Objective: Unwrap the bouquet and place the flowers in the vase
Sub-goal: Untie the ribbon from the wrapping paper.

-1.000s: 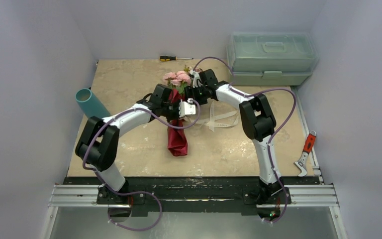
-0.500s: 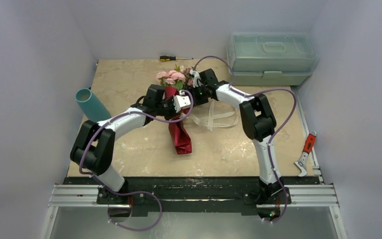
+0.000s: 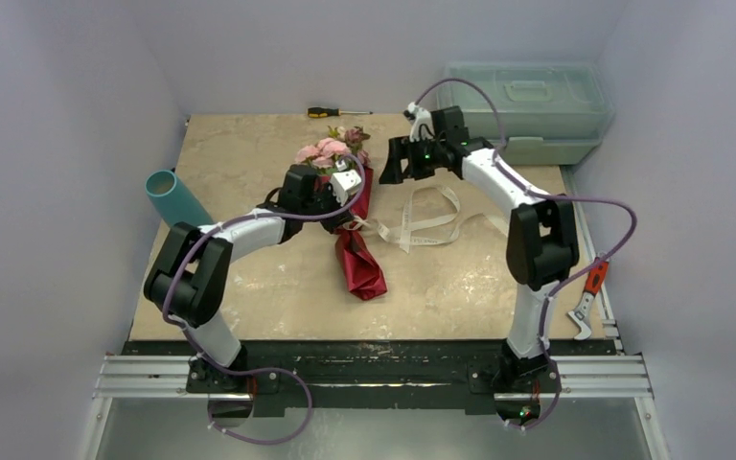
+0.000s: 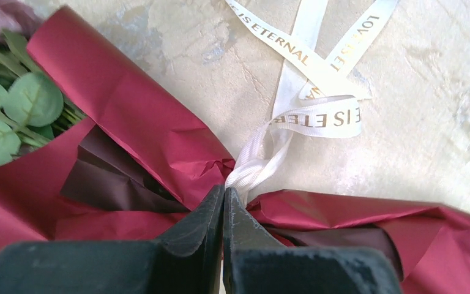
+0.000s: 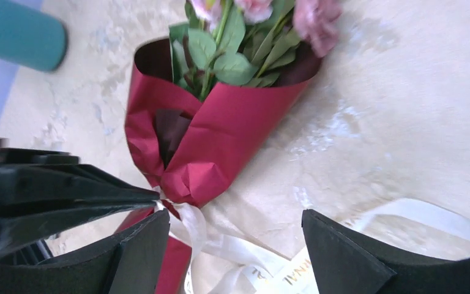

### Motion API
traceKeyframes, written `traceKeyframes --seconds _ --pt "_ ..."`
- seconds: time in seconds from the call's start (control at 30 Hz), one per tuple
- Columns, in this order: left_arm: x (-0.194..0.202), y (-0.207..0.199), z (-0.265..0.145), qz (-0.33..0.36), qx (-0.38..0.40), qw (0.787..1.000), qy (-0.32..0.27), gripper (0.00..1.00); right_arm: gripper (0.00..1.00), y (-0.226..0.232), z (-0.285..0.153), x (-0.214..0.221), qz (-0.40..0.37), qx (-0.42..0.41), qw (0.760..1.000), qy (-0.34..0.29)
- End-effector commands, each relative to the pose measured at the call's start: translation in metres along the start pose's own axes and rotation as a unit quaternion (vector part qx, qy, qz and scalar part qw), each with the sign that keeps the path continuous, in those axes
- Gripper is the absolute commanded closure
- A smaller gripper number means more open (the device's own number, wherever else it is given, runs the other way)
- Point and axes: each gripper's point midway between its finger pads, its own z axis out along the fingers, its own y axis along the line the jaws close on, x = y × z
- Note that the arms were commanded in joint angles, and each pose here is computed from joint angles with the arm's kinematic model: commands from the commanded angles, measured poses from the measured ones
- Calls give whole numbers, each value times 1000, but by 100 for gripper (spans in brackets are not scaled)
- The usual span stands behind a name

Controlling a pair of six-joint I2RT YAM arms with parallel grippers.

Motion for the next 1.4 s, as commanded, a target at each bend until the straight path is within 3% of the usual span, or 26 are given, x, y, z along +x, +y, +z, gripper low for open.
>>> traceKeyframes --seconds 0.0,0.27,0.57,0.87,1.0,1.1,1.2,1.37 --pt "-17 6 7 -79 -14 996 -34 100 16 13 -47 -11 16 -39 999 -15" --pt "-21 12 15 -203 -41 977 -53 100 18 57 -49 61 38 -100 991 78" --pt "-22 11 21 -282 -44 956 -66 100 14 77 -9 103 40 -92 991 91" --pt "-23 11 28 -341 -42 936 -81 100 12 57 28 99 52 4 996 71" --pt "-25 11 28 -357 -39 930 -85 100 13 44 42 111 31 60 993 93" --pt "-27 10 27 -371 -32 924 -87 100 20 33 49 125 15 67 992 109" --pt "-28 15 21 -378 -32 921 -92 100 36 29 51 139 10 61 989 132" --pt "-38 27 9 -392 -16 913 -112 100 51 16 50 159 6 75 984 161"
